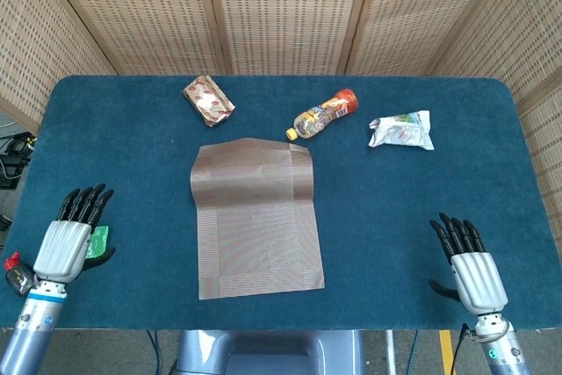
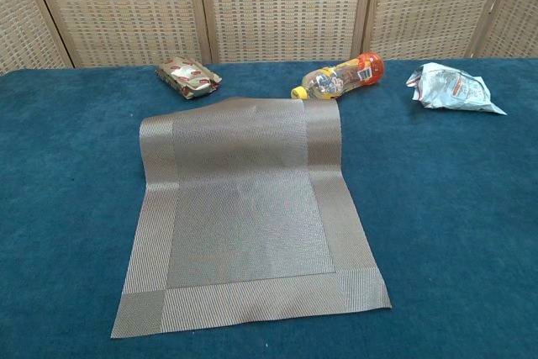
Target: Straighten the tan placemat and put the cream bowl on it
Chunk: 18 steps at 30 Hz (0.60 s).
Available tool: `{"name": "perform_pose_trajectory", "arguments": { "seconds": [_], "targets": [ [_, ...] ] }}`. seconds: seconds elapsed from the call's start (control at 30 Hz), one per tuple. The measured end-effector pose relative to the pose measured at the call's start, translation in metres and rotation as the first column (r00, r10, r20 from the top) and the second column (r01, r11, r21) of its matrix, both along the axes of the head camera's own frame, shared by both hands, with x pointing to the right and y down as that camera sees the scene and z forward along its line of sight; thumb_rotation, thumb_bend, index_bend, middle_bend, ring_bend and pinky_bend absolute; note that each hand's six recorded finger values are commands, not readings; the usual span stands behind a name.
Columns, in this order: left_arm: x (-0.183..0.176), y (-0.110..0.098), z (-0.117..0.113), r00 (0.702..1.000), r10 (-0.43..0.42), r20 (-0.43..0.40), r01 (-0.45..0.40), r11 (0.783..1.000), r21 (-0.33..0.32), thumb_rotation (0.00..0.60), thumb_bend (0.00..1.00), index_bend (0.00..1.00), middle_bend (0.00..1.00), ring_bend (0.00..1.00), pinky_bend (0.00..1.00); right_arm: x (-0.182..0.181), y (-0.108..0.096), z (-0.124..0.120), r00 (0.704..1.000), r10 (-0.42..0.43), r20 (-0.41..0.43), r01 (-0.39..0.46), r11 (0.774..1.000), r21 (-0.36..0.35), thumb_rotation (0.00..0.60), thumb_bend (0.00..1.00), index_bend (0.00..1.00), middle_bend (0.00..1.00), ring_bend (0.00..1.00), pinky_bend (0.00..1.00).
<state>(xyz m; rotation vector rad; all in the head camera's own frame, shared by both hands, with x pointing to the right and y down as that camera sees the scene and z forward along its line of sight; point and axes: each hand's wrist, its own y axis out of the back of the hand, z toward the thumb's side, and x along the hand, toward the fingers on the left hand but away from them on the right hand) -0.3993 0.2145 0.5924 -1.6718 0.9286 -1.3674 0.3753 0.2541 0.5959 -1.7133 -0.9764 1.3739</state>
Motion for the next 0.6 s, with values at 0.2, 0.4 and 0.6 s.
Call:
{"name": "perform_pose_trajectory", "arguments": {
  "seconds": [0.2,0.4,0.6],
  "targets": [
    [-0.021,0.032,-0.018,0.998,-0.042,0.045,0.041,0.999,0.022,0.600,0.19,0.00,0.00,0.00,0.00,-0.012,0.005,0.004,0.998,-0.056,-0.004,0.056,0.998,0.011,0.600,0.06,0.00,0.00,0.00,0.00],
    [-0.030,0.042,-0.025,0.997,-0.062,0.040,0.060,0.998,0.034,0.600,0.19,0.00,0.00,0.00,0.00,-0.037,0.013,0.016,0.992,-0.120,0.025,0.120,0.993,-0.009,0.600,0.06,0.00,0.00,0.00,0.00],
    [-0.034,0.039,-0.028,0.996,-0.083,0.037,0.080,0.995,0.066,0.600,0.19,0.00,0.00,0.00,0.00,-0.079,0.019,0.031,0.980,-0.186,0.066,0.188,0.982,-0.023,0.600,0.06,0.00,0.00,0.00,0.00]
  ]
}}
